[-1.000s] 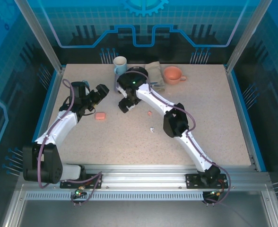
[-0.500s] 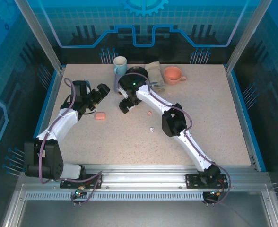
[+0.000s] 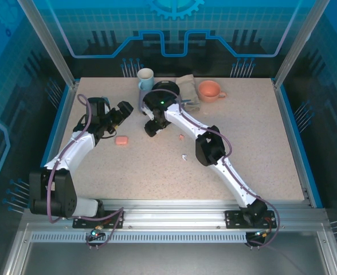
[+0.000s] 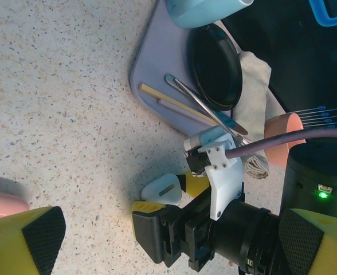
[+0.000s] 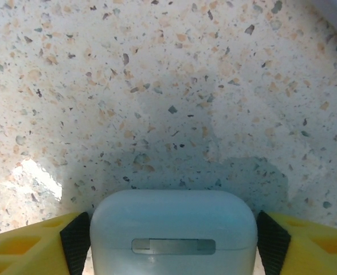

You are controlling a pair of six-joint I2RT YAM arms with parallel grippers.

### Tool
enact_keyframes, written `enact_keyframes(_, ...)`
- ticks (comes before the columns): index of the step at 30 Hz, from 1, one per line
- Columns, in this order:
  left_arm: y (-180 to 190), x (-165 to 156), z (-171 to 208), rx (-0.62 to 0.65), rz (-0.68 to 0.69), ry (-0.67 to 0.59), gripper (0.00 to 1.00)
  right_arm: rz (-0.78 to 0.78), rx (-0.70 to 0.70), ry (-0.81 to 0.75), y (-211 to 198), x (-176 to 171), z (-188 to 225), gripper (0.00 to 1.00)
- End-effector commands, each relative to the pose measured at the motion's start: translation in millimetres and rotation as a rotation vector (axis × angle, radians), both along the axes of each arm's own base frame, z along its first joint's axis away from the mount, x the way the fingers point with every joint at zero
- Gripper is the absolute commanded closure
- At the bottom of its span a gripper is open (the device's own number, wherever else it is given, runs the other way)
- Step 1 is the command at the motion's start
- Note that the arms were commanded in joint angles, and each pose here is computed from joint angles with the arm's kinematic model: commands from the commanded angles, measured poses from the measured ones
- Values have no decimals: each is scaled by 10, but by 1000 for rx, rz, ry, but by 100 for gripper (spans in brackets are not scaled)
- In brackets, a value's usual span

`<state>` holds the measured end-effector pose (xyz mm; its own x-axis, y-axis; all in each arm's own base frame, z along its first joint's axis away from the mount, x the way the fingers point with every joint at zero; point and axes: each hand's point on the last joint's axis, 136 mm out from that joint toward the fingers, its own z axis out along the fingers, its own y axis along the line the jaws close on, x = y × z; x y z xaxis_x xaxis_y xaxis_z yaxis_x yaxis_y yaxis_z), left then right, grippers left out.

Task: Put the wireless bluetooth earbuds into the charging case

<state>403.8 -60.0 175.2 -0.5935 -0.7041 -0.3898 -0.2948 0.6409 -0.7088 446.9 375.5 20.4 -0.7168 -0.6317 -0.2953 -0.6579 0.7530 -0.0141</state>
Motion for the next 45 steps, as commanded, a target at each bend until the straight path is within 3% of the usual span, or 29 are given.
enact_keyframes(1, 28, -16, 219, 2, -4, -35, 1, -6, -37, -3, -51, 18, -103, 29)
enact_keyframes(6, 22, -68, 214, 6, -13, -18, 1, -35, 22, 6, 12, -8, 100, 43)
enact_keyframes(11, -1, -127, 213, -9, -17, 2, 1, -72, 138, 29, 120, -68, 424, 49)
enact_keyframes(18, -57, -237, 158, -71, -16, 19, 1, -179, 375, 114, 142, -118, 941, 52)
enact_keyframes(23, -116, -345, 117, -99, -44, -75, 1, -293, 535, 164, 27, -57, 1317, 52)
enact_keyframes(29, -178, -534, -233, -217, -4, -119, 1, -423, 695, 230, -54, 43, 1629, 52)
enact_keyframes(32, -227, -501, -339, -290, 28, -77, 1, -428, 766, 245, -17, 55, 1752, 52)
enact_keyframes(37, -387, -298, -201, -407, 49, 8, 1, -394, 800, 218, -21, 61, 1864, 52)
enact_keyframes(40, -395, -231, -211, -470, 112, 114, 1, -376, 817, 211, -47, 54, 1847, 52)
enact_keyframes(45, -530, -89, -158, -505, 43, 154, 1, -305, 801, 205, -81, -54, 1706, 53)
